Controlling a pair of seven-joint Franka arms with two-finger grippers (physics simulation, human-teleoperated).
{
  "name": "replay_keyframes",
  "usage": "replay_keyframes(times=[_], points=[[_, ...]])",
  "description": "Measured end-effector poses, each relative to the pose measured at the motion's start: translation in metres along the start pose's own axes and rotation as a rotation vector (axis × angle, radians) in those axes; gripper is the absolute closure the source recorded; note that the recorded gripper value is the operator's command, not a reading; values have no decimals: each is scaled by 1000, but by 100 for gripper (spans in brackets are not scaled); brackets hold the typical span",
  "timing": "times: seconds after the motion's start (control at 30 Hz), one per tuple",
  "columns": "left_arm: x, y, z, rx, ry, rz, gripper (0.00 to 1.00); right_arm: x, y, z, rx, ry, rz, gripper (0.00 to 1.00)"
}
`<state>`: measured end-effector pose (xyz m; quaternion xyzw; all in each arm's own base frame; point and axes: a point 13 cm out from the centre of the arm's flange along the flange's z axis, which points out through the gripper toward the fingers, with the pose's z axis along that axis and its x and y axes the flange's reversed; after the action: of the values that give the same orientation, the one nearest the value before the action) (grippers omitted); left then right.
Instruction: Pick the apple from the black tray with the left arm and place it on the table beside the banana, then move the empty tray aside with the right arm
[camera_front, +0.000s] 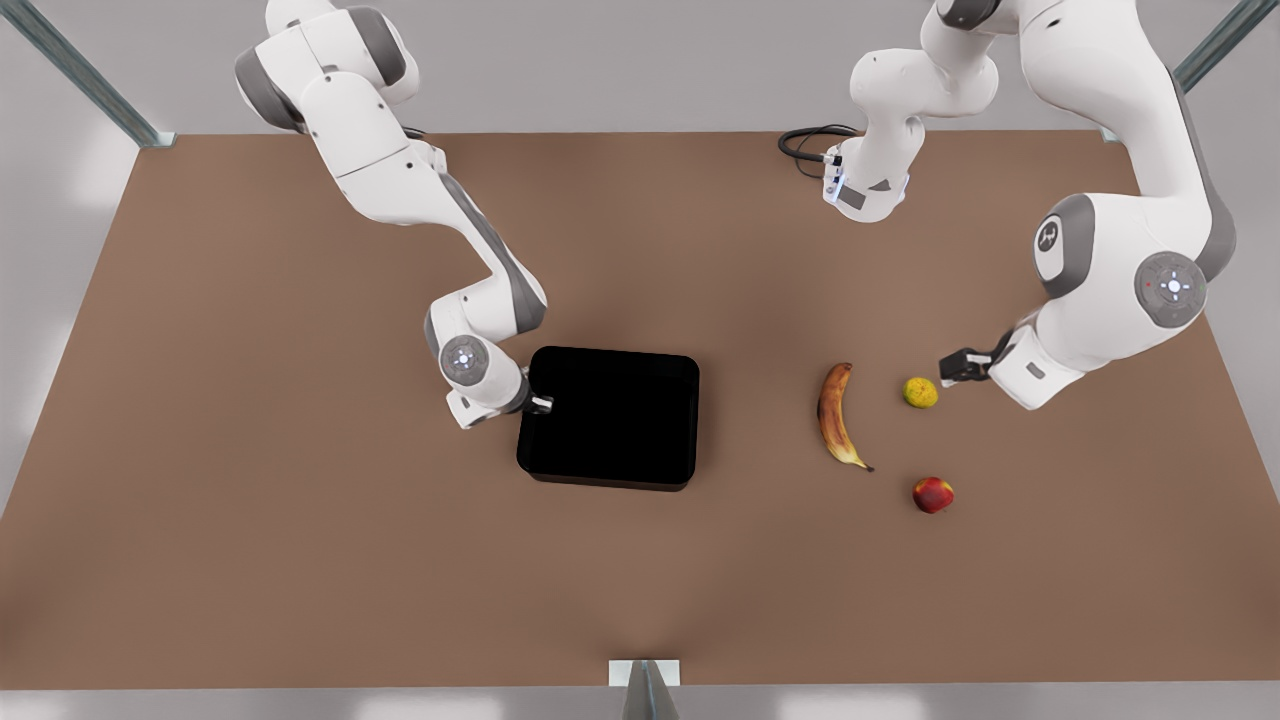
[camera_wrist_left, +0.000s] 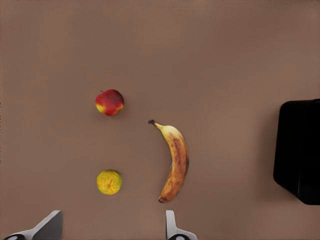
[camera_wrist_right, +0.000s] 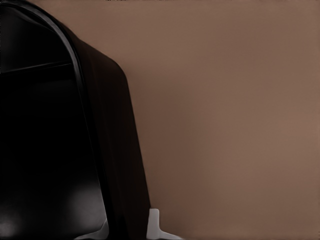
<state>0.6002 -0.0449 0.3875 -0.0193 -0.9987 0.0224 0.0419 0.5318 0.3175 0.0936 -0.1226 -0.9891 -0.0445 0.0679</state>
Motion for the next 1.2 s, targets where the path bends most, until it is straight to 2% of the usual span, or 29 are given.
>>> replay_keyframes(times=[0.2,0.3,0.53,0.67,0.87,1.2], points=[[-12,8,-4,-6,-52,-18,0,-1,2,-8,-4,5,-14,84],[-15,10,-6,-7,-64,-25,0,-2,5,-23,-11,2,-26,85],[-18,11,-7,-7,-77,-30,0,-43,-15,-124,-47,-39,-26,85],[-18,11,-7,-7,-80,-33,0,-91,-69,-179,-24,-60,-6,85],[-20,10,-11,-7,-87,-35,0,-135,-174,-209,13,-40,-25,85],[-16,9,-11,-8,-69,-34,0,-194,-325,-224,-100,-45,-194,86]])
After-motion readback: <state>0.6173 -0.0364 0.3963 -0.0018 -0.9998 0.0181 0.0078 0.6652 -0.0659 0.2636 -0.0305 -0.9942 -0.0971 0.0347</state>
